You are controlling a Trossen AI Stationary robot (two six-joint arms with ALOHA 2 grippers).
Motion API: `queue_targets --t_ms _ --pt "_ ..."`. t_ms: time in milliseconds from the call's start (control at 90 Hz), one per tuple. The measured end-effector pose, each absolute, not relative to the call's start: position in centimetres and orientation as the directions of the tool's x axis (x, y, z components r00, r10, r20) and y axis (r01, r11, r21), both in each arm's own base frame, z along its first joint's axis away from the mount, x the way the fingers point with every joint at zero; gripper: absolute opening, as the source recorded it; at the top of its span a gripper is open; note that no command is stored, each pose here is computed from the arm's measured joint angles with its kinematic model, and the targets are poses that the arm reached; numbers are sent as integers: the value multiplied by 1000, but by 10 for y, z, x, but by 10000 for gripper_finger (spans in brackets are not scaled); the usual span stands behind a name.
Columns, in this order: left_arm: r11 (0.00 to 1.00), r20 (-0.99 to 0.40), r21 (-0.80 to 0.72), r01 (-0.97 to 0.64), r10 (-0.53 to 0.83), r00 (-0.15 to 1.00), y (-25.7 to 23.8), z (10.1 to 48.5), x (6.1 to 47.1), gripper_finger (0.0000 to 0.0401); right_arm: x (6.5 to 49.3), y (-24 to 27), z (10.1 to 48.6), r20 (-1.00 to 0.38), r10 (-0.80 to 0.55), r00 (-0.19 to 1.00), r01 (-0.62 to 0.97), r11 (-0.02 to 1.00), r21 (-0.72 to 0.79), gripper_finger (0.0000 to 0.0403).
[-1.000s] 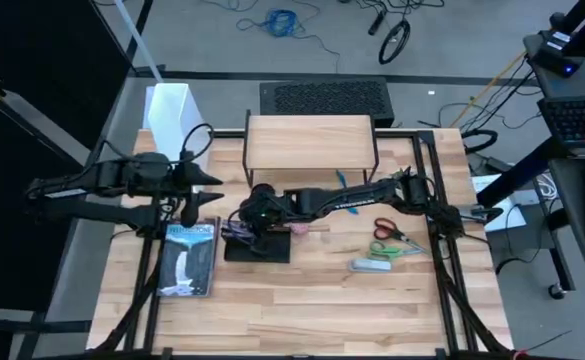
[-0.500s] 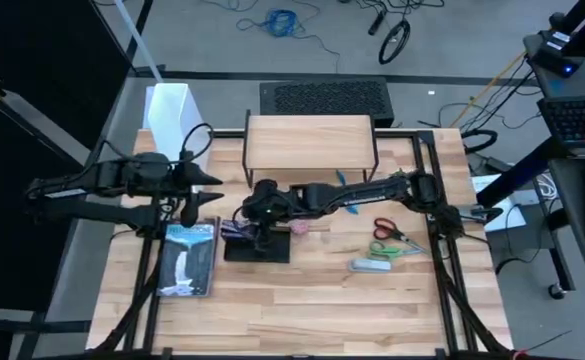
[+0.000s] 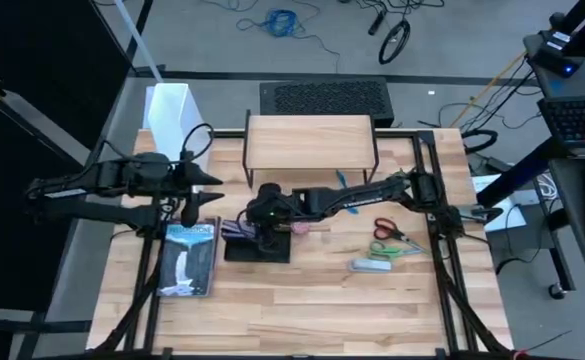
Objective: Stock shelves
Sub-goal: Put the purple pen into the desk organizer, then put the blue pen into the desk organizer
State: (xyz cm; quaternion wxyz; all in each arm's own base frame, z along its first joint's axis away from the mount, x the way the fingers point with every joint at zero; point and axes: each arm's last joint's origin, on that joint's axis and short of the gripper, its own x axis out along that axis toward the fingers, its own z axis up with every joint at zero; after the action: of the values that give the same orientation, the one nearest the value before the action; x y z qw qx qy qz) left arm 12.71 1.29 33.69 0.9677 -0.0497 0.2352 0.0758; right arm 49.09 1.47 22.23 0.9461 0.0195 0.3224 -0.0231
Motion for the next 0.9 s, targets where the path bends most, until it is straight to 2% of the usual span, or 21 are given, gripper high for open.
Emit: queue_targets --t_ms 311,500,600,733,900 --pt "983 -462 -61 -171 124 878 13 337 128 151 509 16 193 -552 -18 834 53 997 48 1" --pt "983 -464 -61 -171 123 877 13 337 127 151 510 14 186 -566 -27 824 61 997 41 3" --pt "983 -463 -65 -173 123 878 13 337 127 151 506 14 196 -571 -28 821 58 998 35 4" --pt "983 -465 -66 -173 123 877 13 337 127 151 489 13 233 -587 -29 809 51 998 20 4" --pt "983 -466 -66 -173 123 876 13 337 127 151 448 10 272 -719 -86 689 118 993 -6 15"
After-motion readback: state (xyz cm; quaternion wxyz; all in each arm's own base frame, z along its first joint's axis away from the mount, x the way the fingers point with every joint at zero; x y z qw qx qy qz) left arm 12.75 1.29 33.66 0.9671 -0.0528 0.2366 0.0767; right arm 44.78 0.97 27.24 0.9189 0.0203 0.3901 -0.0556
